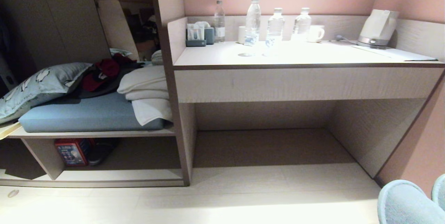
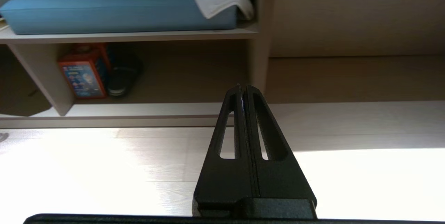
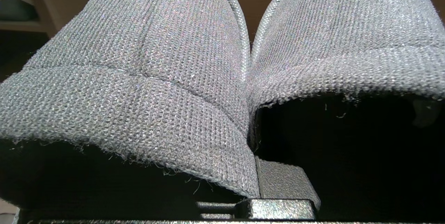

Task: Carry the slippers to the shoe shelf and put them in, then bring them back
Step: Place the slippers on the floor

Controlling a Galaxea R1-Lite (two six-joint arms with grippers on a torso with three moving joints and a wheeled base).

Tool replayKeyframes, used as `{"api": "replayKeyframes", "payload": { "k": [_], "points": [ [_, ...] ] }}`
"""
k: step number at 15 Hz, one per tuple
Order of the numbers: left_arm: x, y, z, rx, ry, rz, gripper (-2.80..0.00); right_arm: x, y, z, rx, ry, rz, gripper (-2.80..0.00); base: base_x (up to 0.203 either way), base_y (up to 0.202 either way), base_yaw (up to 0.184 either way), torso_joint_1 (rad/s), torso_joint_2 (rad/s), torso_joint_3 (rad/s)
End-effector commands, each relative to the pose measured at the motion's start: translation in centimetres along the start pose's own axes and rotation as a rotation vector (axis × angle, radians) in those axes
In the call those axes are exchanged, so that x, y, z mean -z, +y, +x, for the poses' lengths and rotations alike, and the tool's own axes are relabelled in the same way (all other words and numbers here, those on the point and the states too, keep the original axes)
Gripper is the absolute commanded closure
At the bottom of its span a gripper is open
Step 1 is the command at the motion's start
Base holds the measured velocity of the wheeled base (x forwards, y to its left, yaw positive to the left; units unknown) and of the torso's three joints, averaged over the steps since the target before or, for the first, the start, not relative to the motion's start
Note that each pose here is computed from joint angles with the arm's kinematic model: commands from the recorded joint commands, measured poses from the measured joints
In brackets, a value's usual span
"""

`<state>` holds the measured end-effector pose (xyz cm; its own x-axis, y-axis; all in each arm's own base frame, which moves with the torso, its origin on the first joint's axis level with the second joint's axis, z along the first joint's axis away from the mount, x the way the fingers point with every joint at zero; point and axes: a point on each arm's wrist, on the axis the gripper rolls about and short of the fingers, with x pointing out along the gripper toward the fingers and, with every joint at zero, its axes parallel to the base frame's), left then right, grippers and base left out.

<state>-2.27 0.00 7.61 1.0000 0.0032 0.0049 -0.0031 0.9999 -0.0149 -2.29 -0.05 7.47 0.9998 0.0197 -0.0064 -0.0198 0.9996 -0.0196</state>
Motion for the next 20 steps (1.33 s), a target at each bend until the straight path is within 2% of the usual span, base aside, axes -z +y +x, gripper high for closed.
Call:
{"api": "replayKeyframes", "payload": {
  "k": [1,13,20],
  "points": [
    [-0.01,0.00,0.01,0.000,0.000,0.000,0.00,0.04,0.00,0.02,0.000,0.003,0.000,0.00,0.000,-0.198,0.002,-0.001,0.00,0.002],
    [0.01,0.00,0.01,-0.001,0.002,0.000,0.00,0.04,0.00,0.02,0.000,0.003,0.000,0.00,0.000,-0.194,0.002,0.002,0.00,0.002],
    [0.01,0.00,0.01,-0.001,0.002,0.002,0.00,0.04,0.00,0.02,0.000,0.003,0.000,0.00,0.000,-0.027,0.001,0.001,0.00,0.000]
  ]
}}
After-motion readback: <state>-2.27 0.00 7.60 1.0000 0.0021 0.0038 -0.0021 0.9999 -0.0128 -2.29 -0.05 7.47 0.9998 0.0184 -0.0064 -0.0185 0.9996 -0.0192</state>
